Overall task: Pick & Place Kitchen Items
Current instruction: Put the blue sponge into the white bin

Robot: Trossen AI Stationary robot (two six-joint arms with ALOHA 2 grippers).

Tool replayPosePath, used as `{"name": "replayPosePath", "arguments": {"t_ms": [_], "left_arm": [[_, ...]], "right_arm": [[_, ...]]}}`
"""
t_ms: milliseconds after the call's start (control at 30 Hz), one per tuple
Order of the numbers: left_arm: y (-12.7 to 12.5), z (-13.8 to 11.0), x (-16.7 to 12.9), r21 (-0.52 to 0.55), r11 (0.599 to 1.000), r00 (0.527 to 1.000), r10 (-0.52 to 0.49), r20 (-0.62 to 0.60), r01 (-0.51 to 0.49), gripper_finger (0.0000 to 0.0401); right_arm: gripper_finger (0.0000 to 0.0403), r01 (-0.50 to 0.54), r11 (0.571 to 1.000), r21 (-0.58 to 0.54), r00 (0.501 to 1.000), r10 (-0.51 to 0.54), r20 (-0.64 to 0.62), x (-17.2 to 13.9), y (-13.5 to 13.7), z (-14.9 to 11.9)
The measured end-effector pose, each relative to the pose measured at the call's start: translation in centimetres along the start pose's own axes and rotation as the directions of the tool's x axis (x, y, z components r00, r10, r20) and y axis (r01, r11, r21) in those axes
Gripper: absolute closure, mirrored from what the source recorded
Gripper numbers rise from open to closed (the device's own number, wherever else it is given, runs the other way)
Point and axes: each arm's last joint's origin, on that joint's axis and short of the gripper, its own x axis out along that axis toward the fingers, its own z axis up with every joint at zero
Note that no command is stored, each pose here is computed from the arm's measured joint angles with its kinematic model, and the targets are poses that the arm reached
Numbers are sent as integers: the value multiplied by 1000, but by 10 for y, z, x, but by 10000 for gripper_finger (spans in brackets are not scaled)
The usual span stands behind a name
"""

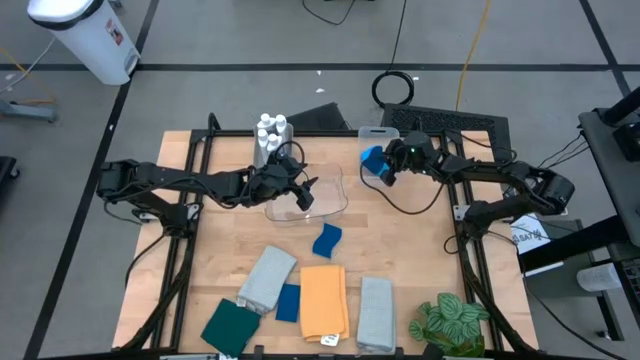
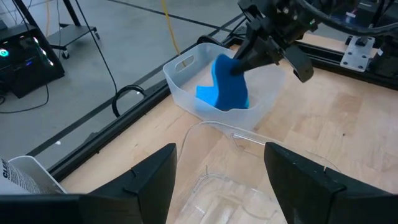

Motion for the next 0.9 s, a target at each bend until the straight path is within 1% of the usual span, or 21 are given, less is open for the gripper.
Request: {"name": "replayPosePath", "arguments": {"t_ms": [367, 600, 700, 767, 833, 900], "left_arm": [[1, 0, 0, -7, 1000, 1000, 3, 0, -3, 153], [1, 0, 1, -10, 1000, 1000, 4, 0, -4, 153], [1, 0, 0, -18, 1000, 1000, 3, 0, -3, 153], [1, 0, 1, -18, 1000, 1000, 4, 0, -4, 153], [1, 0, 1, -18, 1000, 1000, 4, 0, -4, 153], [1, 0, 1, -18, 1000, 1000, 4, 0, -4, 153]], "right_arm": [[398, 1, 999, -32, 1000, -1, -5, 0, 0, -1], [394, 4, 999, -32, 1000, -4, -6, 0, 0, -1], [375, 4, 999, -37, 1000, -4, -6, 0, 0, -1], [355, 6, 998, -63, 1000, -6, -6, 0, -1, -1], [330, 36, 996, -85, 999, -37, -10, 0, -1, 0], [302, 87, 991, -100, 996, -88, -10, 0, -2, 0]]}}
